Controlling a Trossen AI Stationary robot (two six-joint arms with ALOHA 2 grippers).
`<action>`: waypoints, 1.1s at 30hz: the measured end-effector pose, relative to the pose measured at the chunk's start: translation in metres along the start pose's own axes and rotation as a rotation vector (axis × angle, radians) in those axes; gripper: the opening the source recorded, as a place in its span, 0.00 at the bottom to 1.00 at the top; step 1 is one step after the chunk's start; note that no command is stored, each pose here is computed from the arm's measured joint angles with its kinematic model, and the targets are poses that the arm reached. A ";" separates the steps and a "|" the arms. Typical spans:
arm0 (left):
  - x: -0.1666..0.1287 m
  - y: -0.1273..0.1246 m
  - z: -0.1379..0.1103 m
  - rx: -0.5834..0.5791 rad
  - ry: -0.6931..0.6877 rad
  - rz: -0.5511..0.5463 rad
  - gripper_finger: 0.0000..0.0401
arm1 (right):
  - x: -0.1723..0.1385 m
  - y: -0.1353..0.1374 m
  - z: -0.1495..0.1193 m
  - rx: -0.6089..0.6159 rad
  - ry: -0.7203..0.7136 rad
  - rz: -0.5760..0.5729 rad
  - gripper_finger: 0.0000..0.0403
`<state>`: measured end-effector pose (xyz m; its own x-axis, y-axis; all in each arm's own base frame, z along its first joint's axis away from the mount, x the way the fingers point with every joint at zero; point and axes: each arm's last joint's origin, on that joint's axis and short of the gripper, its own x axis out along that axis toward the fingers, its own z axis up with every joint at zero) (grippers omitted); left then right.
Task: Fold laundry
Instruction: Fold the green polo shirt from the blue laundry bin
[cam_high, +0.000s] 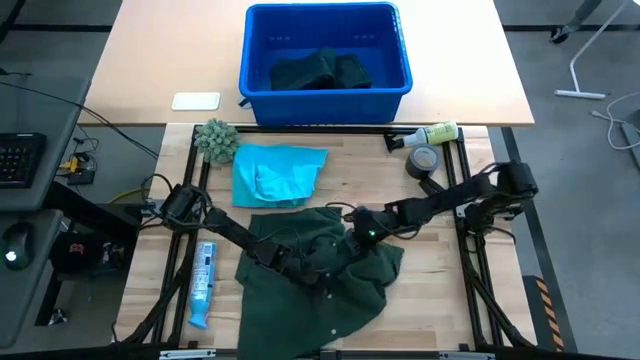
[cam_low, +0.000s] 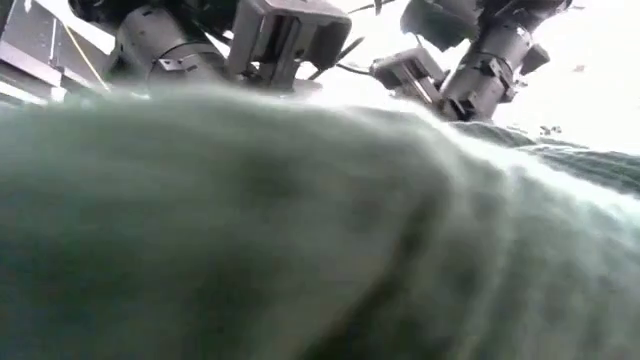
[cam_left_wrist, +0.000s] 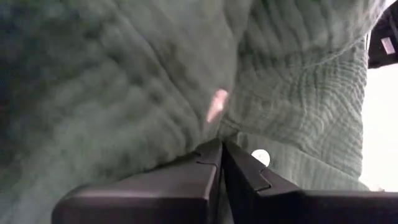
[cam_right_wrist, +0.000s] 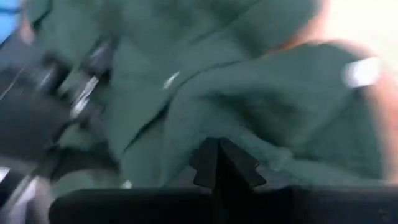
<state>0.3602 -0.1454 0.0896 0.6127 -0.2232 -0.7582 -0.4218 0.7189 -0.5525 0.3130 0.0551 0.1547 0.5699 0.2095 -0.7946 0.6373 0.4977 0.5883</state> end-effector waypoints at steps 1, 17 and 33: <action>0.000 0.001 0.001 -0.002 -0.003 0.002 0.00 | 0.003 0.000 -0.002 -0.005 0.013 0.003 0.00; -0.008 0.006 0.019 0.037 -0.078 0.031 0.00 | -0.034 -0.064 0.021 -0.005 -0.078 -0.648 0.00; -0.054 0.057 0.118 -0.002 -0.252 0.069 0.00 | -0.115 -0.058 0.060 -0.027 -0.313 -0.455 0.00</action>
<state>0.3820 -0.0150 0.1402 0.7295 -0.0019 -0.6840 -0.4697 0.7255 -0.5030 0.2421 -0.0485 0.2208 0.3701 -0.2902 -0.8825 0.8440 0.5020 0.1889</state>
